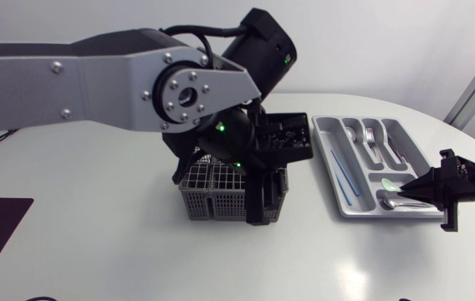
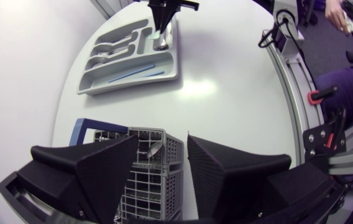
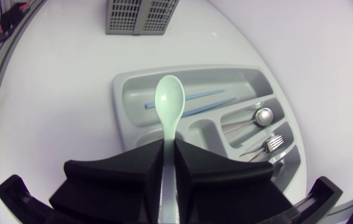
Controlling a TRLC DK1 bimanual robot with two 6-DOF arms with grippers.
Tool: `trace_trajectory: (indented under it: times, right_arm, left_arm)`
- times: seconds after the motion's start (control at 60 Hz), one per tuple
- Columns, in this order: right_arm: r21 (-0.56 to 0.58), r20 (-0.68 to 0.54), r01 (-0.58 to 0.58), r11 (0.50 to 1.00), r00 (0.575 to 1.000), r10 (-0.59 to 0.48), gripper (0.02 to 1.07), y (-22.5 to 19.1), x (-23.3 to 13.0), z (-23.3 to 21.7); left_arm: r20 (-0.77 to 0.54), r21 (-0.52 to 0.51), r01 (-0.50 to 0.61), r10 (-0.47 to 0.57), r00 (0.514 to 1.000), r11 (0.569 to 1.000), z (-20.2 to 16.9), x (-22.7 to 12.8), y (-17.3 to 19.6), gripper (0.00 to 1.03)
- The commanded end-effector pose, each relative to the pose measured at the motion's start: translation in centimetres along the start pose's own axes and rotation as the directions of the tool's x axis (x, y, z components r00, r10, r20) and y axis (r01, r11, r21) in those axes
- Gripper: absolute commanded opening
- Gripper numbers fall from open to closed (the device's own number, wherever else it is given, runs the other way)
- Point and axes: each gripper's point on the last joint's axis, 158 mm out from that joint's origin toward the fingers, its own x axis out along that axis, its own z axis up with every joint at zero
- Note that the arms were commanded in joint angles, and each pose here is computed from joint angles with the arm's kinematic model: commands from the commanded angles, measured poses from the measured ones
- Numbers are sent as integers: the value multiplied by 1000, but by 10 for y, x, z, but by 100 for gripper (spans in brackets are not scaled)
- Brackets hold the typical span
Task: Unload the cutlery basket into the drawer organizer.
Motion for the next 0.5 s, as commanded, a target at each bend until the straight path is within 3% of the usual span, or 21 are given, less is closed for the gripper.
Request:
trace_trajectory:
  times: [0.0,0.183,0.483]
  right_arm:
    - [-99,-28,-32,995,999,29,12,4,3,-12]
    - [-183,-122,-38,982,992,16,12,-5,6,-35]
    - [-253,-222,-48,966,975,-10,15,-14,14,-62]
  left_arm:
    - [-60,116,46,-39,997,992,-14,20,-15,73]
    - [-119,226,48,-21,993,973,-22,28,-12,73]
    - [-178,285,67,-16,984,956,-37,38,1,73]
